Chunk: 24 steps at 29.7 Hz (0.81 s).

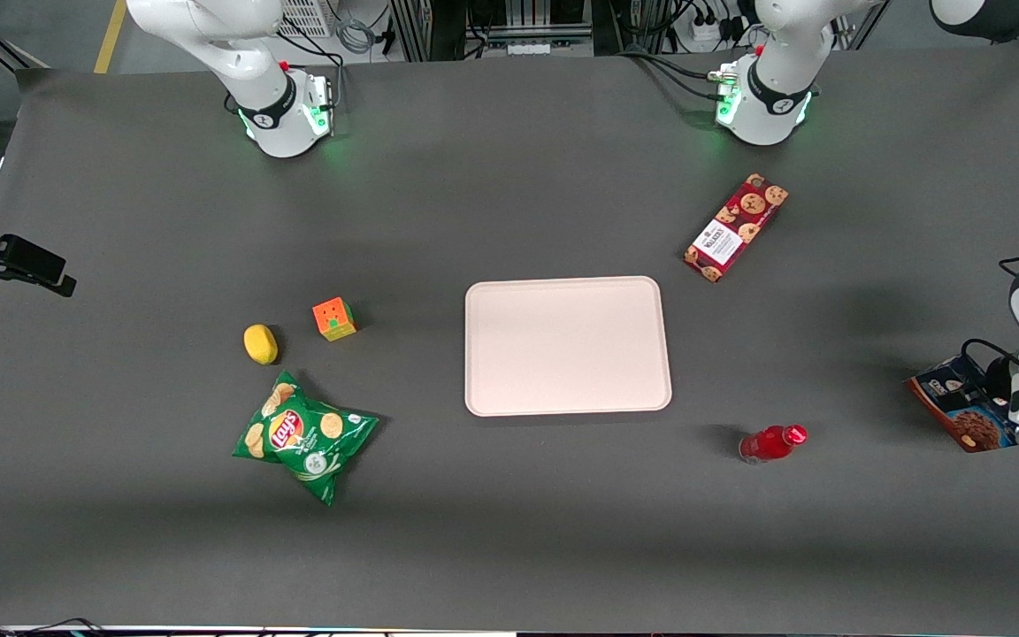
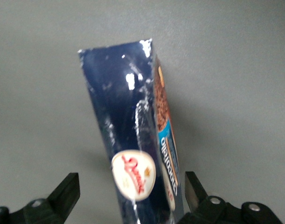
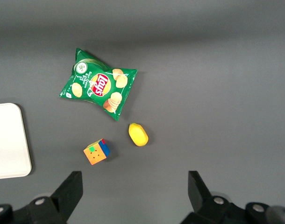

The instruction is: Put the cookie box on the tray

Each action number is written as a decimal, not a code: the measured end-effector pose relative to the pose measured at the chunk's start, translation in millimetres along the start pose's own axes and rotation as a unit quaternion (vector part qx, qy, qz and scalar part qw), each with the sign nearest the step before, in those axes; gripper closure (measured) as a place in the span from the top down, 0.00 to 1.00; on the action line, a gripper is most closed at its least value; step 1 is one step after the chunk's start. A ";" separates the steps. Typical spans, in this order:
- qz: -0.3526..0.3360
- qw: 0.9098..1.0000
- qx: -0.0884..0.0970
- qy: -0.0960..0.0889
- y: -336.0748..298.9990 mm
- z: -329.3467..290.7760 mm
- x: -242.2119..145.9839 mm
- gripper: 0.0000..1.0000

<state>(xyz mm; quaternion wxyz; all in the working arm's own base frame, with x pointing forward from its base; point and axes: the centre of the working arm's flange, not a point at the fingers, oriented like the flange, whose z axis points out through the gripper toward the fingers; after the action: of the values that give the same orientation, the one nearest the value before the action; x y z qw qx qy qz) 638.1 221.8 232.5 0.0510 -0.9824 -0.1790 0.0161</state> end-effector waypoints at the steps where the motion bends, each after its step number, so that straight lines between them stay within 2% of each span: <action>1: 0.000 1.000 0.000 0.000 0.0 -0.3 0.2 0.97; 7: 0.010 1.000 0.000 0.002 0.7 -1.7 1.1 0.66; 8: 0.018 1.000 0.000 0.003 1.7 -2.2 1.4 0.56; 15: 0.060 0.998 -0.001 0.012 7.1 -11.7 7.0 0.26; 18: 0.066 0.998 -0.001 0.013 7.9 -23.8 11.3 0.21; 24: 0.073 0.997 0.003 -0.014 13.4 -93.0 19.1 0.19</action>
<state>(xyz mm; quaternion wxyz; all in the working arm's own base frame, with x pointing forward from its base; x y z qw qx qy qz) 665.3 207.3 323.2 0.0500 -0.9924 -0.1074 0.0336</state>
